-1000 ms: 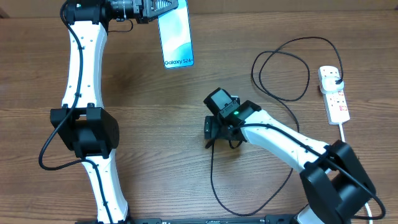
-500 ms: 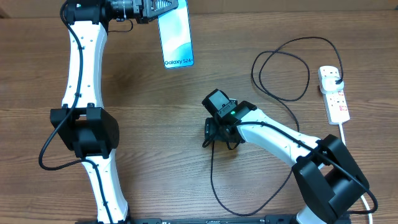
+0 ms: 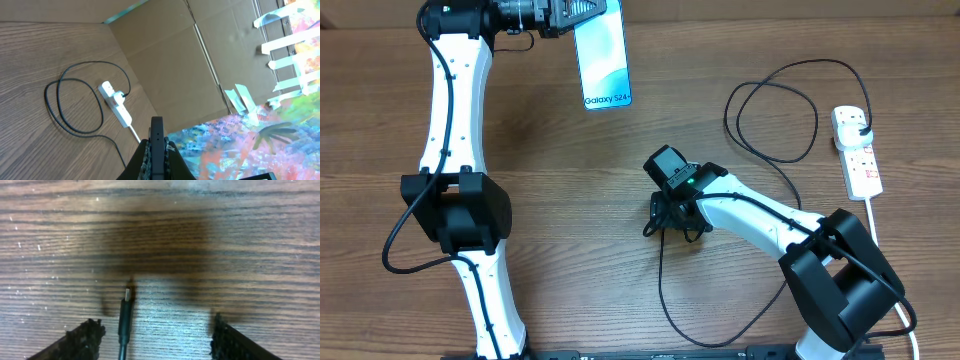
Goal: Plug charger to phone and switch on socket
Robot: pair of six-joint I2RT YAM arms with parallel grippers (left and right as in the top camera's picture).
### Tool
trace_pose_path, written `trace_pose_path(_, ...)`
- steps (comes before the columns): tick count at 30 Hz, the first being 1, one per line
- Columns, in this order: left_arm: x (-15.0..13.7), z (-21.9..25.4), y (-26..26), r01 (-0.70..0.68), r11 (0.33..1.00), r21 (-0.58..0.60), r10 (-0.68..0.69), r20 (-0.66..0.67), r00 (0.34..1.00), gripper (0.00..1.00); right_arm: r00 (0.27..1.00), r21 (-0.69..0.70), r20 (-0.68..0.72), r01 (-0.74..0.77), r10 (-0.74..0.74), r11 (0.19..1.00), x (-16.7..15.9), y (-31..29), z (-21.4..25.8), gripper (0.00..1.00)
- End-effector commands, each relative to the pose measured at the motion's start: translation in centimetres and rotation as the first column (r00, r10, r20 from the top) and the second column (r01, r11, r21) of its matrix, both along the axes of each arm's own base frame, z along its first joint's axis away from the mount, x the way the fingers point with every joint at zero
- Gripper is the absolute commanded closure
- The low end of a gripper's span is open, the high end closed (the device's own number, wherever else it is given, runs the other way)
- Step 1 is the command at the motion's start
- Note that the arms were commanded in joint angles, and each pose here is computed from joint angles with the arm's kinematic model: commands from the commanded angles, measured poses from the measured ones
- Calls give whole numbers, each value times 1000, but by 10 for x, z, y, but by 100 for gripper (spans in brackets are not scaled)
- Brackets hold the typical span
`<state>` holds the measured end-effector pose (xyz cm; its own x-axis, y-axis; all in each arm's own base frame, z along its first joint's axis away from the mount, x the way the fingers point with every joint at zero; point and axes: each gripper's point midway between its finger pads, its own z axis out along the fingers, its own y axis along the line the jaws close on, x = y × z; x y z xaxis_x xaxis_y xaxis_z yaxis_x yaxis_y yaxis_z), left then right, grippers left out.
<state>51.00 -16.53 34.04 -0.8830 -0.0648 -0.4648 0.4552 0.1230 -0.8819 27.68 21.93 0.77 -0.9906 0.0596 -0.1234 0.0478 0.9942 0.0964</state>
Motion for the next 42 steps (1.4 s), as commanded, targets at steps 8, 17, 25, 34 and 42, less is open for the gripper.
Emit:
trace_pose_path(8,-9,15,1,18,1000,-13,-18,42,999,96,1000,0,0,4,-4,1000,1,3,-5,63)
trace_pose_path(17,-9,15,1,21,1000,-15,-21,41,999,96,1000,-9,-16,7,-7,1000,-5,6,-10,63)
trace_pose_path(25,-9,15,1,21,1000,-15,-21,41,999,96,1000,-10,-28,13,-13,1000,-10,10,-11,67)
trace_pose_path(34,-10,16,1,28,999,-20,-27,42,999,96,999,-6,-34,12,-12,1000,-11,11,-11,91)
trace_pose_path(42,-12,17,0,37,999,-26,-36,42,998,96,999,-9,-35,6,-6,1000,-7,13,-2,96)
